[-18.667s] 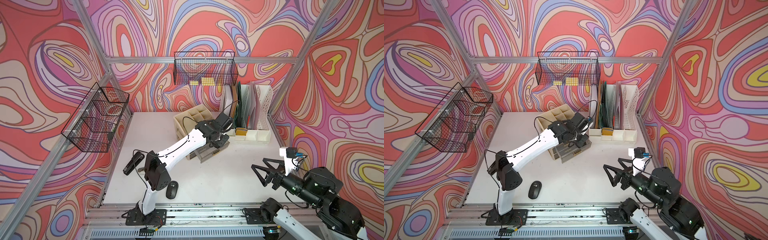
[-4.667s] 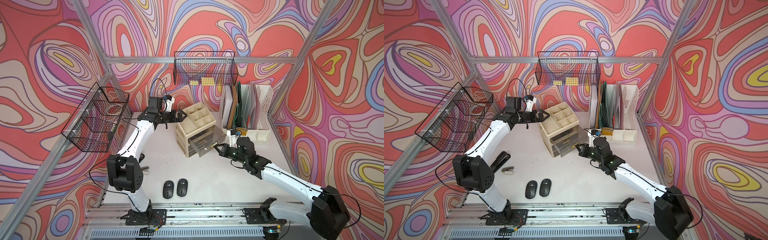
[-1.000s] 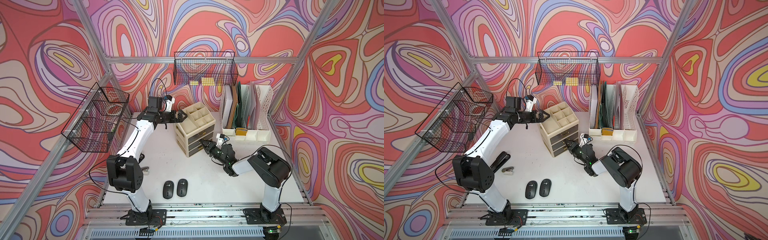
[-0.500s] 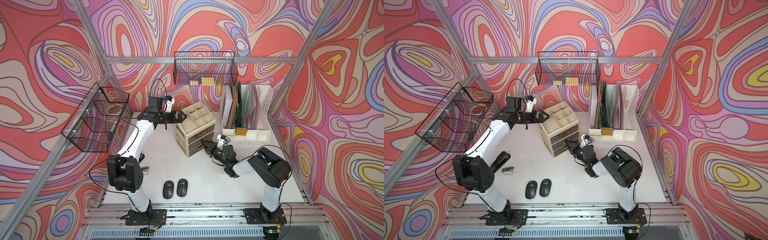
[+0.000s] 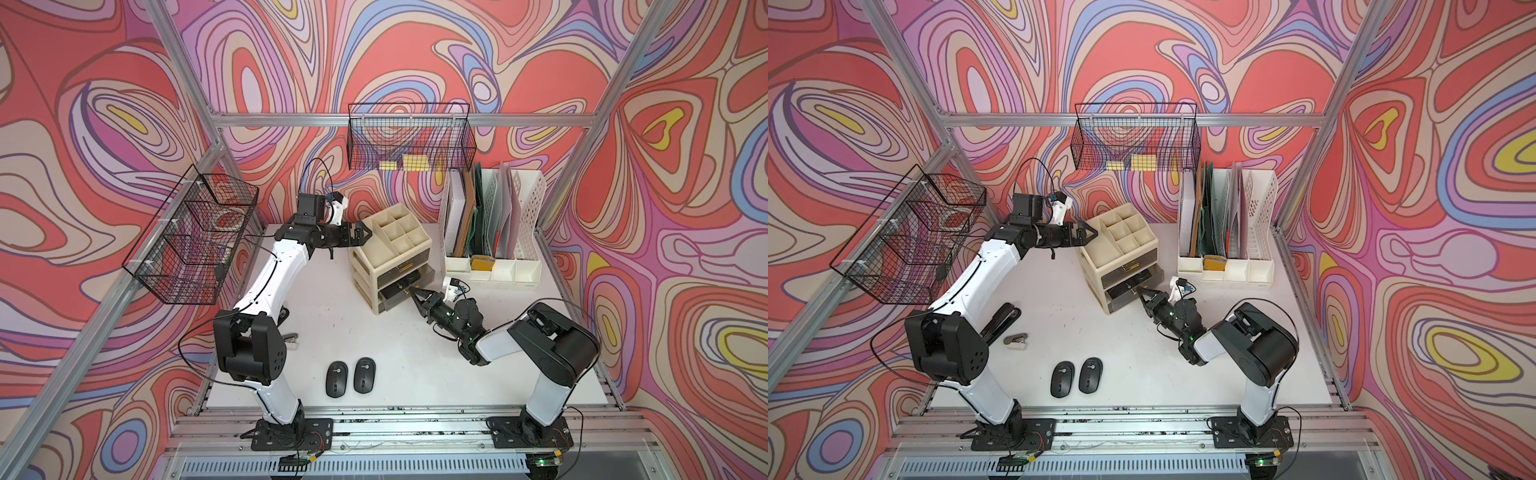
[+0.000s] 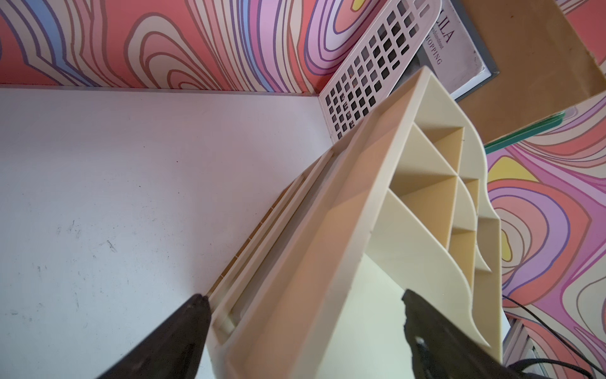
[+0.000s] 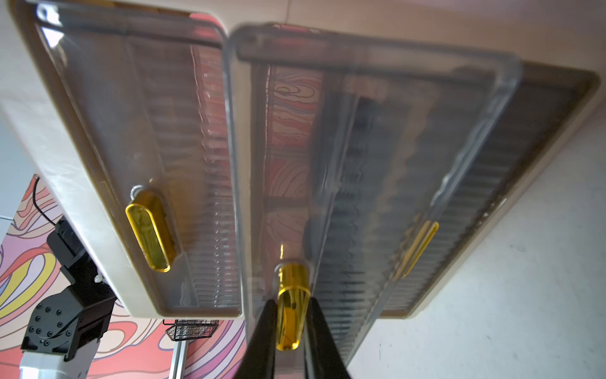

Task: Take the mice out of the drawer
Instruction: Open the drawer in the storage box.

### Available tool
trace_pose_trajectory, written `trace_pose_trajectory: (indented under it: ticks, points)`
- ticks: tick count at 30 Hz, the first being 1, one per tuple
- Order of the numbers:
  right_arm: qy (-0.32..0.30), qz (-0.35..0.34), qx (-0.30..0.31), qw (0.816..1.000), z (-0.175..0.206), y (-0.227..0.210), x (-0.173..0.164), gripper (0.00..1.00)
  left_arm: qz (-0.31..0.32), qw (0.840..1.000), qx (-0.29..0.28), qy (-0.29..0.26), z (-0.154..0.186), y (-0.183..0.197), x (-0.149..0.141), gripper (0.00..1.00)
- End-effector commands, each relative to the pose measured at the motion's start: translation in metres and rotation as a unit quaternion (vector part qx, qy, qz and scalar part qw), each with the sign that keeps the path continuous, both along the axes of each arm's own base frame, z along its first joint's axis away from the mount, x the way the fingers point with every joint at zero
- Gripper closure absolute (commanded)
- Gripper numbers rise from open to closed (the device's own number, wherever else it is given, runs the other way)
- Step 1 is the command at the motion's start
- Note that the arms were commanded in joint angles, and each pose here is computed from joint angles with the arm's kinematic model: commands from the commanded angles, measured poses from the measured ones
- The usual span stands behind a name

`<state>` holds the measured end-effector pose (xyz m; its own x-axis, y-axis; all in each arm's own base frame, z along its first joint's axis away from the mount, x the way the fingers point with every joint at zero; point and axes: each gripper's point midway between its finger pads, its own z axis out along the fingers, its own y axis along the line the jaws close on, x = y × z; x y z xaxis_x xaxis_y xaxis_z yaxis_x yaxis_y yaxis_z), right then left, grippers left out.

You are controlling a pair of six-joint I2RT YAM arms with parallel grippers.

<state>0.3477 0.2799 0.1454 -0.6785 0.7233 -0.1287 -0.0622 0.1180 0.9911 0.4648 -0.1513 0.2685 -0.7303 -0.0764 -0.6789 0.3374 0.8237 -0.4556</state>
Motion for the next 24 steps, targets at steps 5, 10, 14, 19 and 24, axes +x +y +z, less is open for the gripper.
trace_pose_trajectory:
  ticks: [5,10,14,19,24]
  points:
    - [0.015,-0.023,-0.022,0.999,-0.008,-0.019,-0.01,0.88,0.0,1.0,0.009,-0.011,0.01,0.004,0.0,0.03]
    - [0.026,-0.022,-0.027,0.999,-0.01,-0.022,-0.018,0.89,0.002,1.0,0.012,-0.01,0.009,0.005,0.0,0.03]
    - [0.039,-0.024,-0.042,0.998,-0.014,-0.026,-0.024,0.89,0.005,1.0,0.015,-0.009,0.009,0.006,0.0,0.03]
    - [0.055,-0.027,-0.057,0.996,-0.017,-0.033,-0.032,0.9,0.008,1.0,0.02,-0.008,0.008,0.007,0.0,0.03]
    - [0.071,-0.024,-0.073,0.995,-0.021,-0.036,-0.039,0.9,0.01,1.0,0.021,-0.006,0.007,0.008,0.001,0.03]
